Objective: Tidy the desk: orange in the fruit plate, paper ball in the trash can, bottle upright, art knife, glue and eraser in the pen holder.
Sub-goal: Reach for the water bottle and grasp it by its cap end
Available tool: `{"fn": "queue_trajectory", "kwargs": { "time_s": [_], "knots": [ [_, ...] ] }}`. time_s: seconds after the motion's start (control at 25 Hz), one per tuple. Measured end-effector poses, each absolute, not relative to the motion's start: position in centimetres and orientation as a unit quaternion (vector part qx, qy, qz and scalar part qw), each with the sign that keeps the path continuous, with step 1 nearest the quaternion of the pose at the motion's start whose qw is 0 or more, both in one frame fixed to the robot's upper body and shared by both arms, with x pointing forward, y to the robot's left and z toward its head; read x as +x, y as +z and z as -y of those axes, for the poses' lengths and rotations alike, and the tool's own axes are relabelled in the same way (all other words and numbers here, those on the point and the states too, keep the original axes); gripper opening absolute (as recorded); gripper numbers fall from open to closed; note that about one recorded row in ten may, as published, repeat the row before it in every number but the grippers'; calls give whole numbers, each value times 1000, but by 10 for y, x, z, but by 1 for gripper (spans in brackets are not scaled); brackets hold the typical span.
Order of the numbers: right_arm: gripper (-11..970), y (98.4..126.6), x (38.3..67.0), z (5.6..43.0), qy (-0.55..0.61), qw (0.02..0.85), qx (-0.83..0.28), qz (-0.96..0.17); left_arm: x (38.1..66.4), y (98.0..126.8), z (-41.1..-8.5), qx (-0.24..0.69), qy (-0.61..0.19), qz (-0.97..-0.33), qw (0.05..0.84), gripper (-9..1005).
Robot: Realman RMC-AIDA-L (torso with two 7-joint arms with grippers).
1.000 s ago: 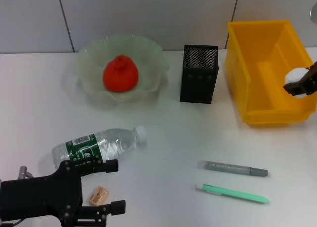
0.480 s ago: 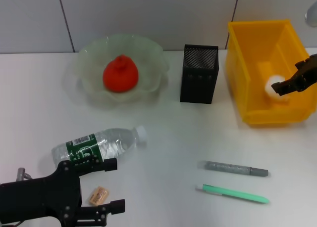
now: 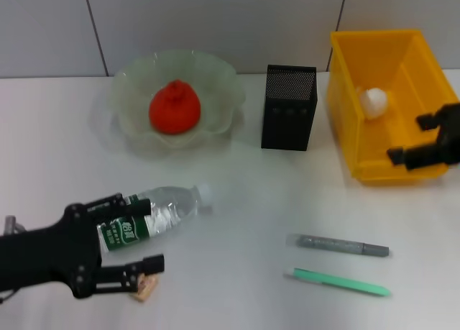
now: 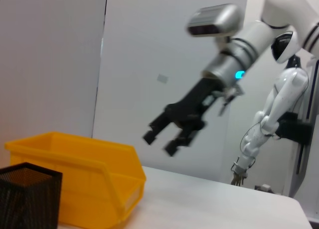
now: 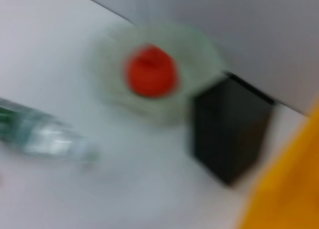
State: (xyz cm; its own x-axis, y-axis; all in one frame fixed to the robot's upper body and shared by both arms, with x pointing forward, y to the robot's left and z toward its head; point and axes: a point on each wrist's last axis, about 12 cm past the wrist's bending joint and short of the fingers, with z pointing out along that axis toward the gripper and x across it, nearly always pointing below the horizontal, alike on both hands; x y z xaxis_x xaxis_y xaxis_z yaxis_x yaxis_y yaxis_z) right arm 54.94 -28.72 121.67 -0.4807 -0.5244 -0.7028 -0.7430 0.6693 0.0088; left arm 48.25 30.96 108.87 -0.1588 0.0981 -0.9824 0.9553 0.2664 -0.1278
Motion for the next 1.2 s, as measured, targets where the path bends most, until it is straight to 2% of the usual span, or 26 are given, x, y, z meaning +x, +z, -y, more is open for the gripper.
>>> {"fn": "queue_trajectory", "kwargs": {
  "time_s": [0.08, 0.16, 0.24, 0.28, 0.48, 0.76, 0.8, 0.88, 1.2],
  "knots": [
    [820, 1197, 531, 301, 218, 373, -391, -812, 482, 1089, -310, 422, -435, -625, 493, 859],
    [820, 1188, 524, 307, 235, 382, -390, -804, 485, 1091, -310, 424, -433, -625, 492, 859],
    [820, 1171, 514, 317, 263, 398, -386, -790, 508, 1104, -305, 432, -430, -634, 476, 859],
    [820, 1152, 503, 329, 281, 413, -376, -780, 515, 1108, -301, 437, -429, -635, 470, 859],
    [820, 1121, 479, 349, 310, 446, -364, -757, 541, 1125, -282, 476, -399, -650, 438, 859],
    [820, 1109, 462, 357, 341, 476, -345, -734, 578, 1146, -243, 536, -335, -681, 371, 850],
    [820, 1107, 461, 357, 345, 476, -342, -733, 578, 1146, -243, 536, -335, -681, 371, 847],
    [820, 1104, 460, 356, 351, 475, -339, -732, 587, 1153, -225, 569, -287, -688, 348, 841],
    [820, 1103, 464, 350, 362, 473, -342, -727, 599, 1157, -195, 601, -219, -707, 302, 816]
  ]
}}
